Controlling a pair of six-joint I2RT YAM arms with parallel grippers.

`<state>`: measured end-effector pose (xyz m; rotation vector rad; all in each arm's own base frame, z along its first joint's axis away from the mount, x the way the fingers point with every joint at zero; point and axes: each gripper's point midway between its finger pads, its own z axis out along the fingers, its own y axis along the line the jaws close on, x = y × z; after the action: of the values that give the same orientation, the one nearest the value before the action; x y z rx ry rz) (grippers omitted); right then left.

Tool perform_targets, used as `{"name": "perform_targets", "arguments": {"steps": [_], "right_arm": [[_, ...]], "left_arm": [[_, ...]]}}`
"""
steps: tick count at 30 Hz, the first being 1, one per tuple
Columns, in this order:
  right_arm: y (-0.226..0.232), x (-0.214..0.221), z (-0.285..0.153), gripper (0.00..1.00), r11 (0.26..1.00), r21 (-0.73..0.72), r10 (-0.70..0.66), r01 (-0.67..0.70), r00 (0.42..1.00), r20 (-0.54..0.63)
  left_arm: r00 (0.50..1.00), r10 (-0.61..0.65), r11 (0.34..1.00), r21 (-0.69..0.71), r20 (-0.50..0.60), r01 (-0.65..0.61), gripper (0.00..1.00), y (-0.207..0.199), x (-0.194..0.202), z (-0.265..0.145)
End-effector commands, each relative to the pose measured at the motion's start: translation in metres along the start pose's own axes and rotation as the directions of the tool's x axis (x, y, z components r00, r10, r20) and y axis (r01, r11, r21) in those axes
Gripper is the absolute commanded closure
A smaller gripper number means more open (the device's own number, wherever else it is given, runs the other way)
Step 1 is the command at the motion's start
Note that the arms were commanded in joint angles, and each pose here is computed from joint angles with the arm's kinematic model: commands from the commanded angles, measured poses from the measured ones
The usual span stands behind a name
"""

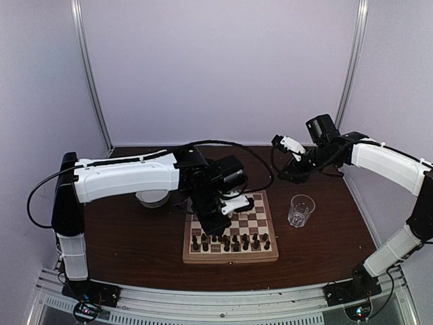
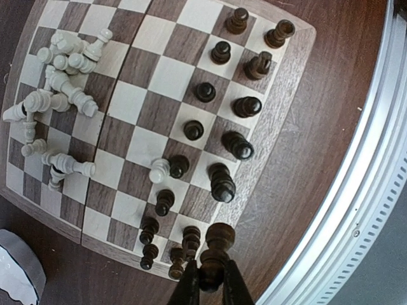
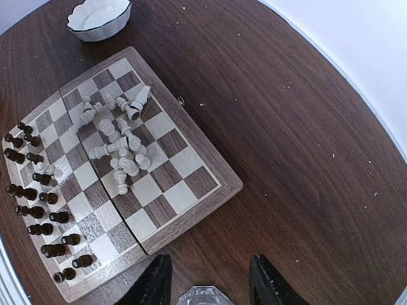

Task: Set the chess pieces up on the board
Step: Place the bishop on f8.

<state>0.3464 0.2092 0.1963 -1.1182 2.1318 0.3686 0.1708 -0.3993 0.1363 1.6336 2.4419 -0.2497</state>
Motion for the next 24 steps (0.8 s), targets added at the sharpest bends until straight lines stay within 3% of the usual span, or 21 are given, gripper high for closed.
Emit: {"name": "perform_targets", "arguments": {"steps": [1,24], "right_arm": [[-0.004,-0.006,-0.006,0.56,1.000,0.024,0.008,-0.009,0.999,0.032],[-0.006,0.002,0.004,0.56,1.000,0.014,0.016,-0.017,1.000,0.013]], "left_arm": [[0.999,0.030,0.997,-0.067,-0.021,-0.031,1.00,0.006,-0.002,0.002],[0.992,0.013,0.997,-0.068,-0.129,-0.022,1.00,0.006,0.017,0.047]]}}
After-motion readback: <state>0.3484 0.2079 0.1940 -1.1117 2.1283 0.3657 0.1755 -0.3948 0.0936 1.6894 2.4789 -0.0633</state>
